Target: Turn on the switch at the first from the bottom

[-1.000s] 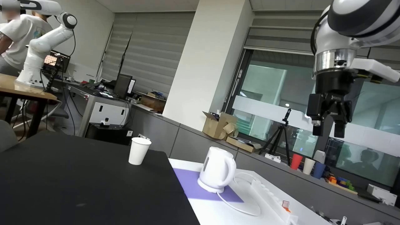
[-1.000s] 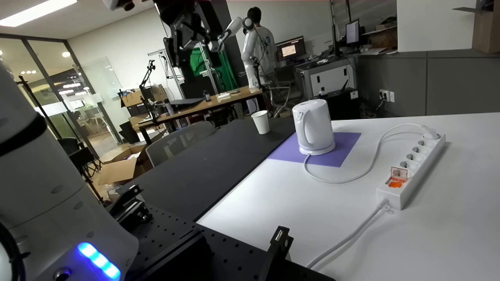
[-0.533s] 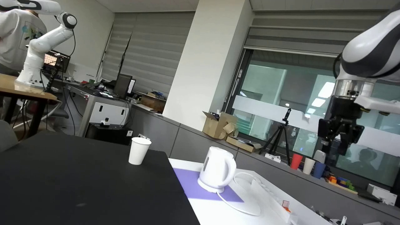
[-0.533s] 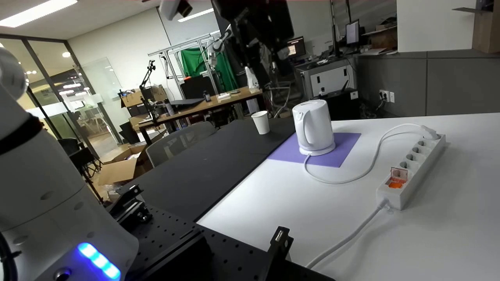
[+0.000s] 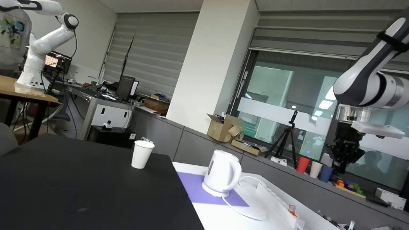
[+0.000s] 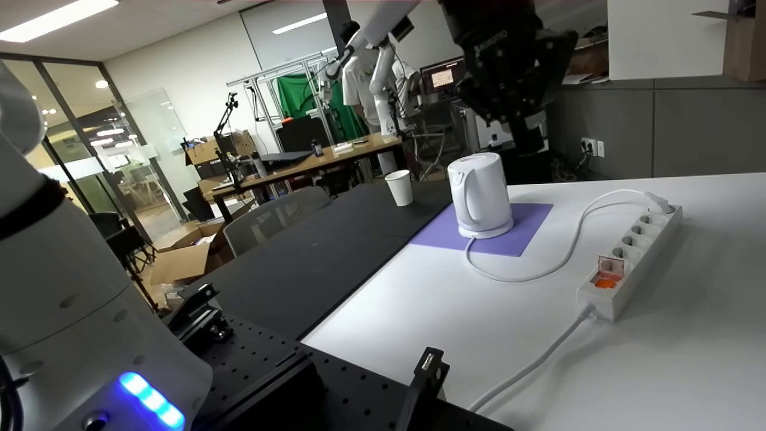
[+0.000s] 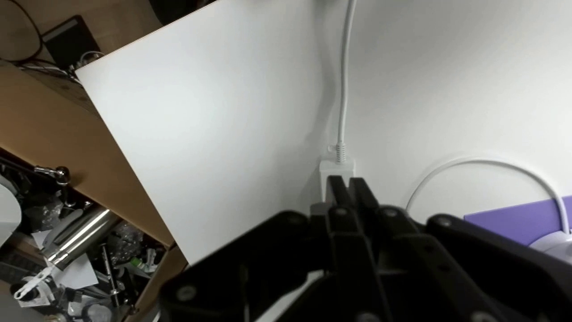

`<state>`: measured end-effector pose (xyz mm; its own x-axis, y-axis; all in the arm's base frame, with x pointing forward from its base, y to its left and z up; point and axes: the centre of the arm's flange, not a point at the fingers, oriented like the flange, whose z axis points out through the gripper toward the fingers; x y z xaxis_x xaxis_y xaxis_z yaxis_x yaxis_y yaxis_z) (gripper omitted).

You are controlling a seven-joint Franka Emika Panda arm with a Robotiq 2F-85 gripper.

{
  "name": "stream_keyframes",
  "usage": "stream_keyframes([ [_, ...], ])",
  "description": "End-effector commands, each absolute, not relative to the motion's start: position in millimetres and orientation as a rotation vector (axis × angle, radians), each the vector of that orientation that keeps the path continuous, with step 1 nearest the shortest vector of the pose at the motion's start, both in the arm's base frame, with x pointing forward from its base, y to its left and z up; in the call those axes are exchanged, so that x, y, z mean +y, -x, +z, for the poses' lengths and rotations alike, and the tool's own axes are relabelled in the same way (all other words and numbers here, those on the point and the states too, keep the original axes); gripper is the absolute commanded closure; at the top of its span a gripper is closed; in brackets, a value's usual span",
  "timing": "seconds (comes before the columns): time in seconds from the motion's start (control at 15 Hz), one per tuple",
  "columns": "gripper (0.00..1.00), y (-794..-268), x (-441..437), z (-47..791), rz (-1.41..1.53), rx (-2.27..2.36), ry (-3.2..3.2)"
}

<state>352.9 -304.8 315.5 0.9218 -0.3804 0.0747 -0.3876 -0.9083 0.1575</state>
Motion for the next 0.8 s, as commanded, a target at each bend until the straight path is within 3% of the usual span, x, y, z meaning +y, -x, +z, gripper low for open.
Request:
stream_keyframes([
  [0.0,0.95,-357.1,-308.4,312.3,0.051,-0.585,-2.909],
  [0.67,0.95,-360.1,-310.2,311.3,0.038,-0.583,-2.908],
  [0.73,0.99,-367.0,-313.6,309.4,0.078,-0.597,-2.901],
])
